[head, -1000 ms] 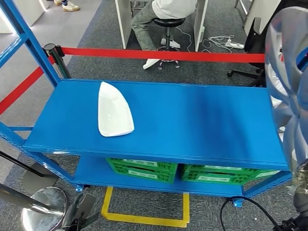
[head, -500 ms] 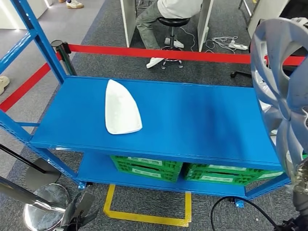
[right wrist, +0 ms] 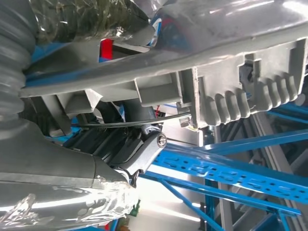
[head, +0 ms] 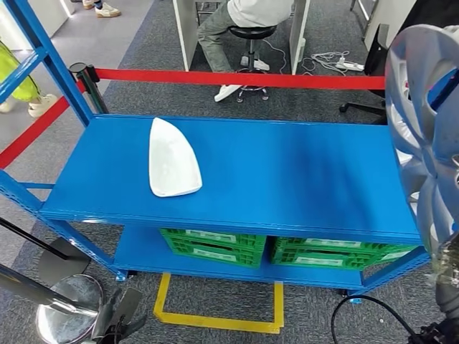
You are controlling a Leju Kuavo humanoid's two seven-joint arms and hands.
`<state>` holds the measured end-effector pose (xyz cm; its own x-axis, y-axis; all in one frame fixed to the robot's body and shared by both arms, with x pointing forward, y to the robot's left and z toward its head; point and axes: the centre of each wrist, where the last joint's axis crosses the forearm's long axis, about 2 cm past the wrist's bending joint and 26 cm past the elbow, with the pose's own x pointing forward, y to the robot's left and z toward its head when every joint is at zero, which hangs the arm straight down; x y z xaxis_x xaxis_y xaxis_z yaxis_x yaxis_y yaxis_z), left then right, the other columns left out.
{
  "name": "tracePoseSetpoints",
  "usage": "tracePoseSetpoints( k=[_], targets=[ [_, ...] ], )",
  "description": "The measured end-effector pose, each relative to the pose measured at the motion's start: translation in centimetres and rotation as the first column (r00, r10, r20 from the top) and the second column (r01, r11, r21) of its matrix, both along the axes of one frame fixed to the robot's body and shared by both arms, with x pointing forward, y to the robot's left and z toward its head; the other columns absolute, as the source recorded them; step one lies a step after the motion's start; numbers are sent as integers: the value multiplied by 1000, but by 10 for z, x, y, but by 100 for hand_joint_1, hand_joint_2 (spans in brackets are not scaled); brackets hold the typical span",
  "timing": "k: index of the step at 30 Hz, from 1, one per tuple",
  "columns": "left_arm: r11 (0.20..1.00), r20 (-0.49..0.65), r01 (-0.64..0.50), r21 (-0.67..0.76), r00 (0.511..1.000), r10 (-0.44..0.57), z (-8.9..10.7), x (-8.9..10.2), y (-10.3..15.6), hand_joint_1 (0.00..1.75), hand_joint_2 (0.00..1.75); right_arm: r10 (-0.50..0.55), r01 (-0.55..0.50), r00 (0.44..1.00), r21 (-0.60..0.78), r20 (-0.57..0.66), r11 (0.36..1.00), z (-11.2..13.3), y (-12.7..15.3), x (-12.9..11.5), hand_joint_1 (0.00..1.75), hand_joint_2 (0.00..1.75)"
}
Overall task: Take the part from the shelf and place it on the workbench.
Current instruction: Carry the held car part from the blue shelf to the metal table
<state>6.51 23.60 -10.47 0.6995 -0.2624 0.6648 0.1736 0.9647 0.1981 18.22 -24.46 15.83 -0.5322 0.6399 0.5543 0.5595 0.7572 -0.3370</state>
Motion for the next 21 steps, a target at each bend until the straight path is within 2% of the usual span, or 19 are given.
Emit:
tracePoseSetpoints(
  k=[21],
  targets=[
    [1000,3,-15,4,1000,15,1,1,-4,0,175,2,-2,1000,46,-9,999,0,-3,2,175,175]
  ],
)
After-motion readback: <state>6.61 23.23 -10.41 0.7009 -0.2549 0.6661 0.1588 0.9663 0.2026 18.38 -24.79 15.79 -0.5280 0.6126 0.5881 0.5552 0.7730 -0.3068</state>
